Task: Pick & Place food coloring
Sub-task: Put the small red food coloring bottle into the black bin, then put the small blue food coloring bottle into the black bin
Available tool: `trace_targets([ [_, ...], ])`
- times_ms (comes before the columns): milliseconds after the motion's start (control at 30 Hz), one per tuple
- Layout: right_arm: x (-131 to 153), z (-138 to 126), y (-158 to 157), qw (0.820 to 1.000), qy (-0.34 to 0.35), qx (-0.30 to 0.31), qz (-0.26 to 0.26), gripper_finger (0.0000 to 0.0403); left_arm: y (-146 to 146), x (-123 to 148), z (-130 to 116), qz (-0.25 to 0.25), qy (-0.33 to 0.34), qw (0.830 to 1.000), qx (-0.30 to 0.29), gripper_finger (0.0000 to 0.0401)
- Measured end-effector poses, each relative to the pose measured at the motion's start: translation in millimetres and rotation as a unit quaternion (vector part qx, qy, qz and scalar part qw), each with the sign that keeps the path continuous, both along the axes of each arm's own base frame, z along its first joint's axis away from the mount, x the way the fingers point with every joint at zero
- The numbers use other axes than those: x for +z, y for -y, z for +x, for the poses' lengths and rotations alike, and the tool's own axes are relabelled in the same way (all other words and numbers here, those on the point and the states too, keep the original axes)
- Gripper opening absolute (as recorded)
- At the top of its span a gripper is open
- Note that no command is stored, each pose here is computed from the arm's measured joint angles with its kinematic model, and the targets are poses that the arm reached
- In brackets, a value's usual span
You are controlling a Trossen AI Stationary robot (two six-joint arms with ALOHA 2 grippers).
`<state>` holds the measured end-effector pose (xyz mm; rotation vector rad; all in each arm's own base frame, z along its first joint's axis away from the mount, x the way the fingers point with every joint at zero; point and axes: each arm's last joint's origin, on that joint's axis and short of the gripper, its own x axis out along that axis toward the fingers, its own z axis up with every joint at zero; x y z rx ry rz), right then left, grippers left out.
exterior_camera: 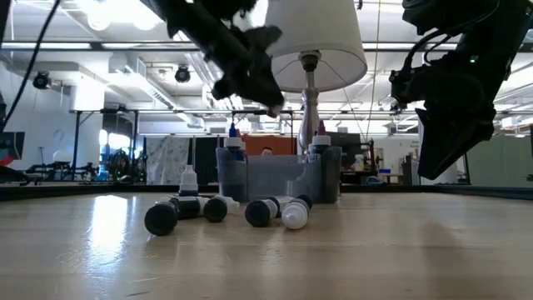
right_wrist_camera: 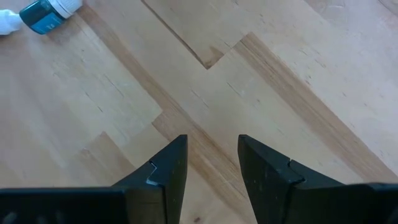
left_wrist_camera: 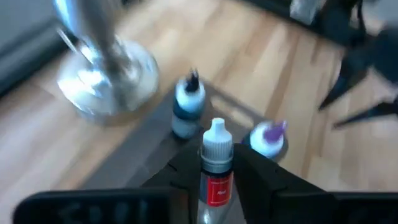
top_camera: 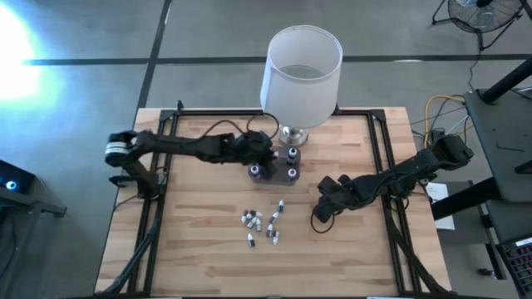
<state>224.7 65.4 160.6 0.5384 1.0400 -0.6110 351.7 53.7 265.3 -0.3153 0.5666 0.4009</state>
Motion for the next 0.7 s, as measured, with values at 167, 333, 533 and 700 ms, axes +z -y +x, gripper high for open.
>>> trace_targets([
  [167, 0, 0, 0, 1.0, 0.001, -0.005, 0.003, 0.0137, 1, -8, 9, -0.026, -0.024, 0.999, -0.034, 0.0121],
  [333, 4, 10, -4, 0.994, 0.03, 0.103, -0.011, 0.0137, 6, 17, -8, -0.008, -0.07, 0.996, -0.058, 0.0158],
  [533, 21, 37, -9, 0.929, 0.101, 0.34, -0.109, 0.0137, 27, 48, -57, -0.018, -0.13, 0.988, -0.082, 0.0162],
  [700, 25, 58, -8, 0.858, 0.049, 0.474, -0.193, 0.0137, 49, 45, -97, -0.068, -0.146, 0.985, -0.062, 0.0163],
])
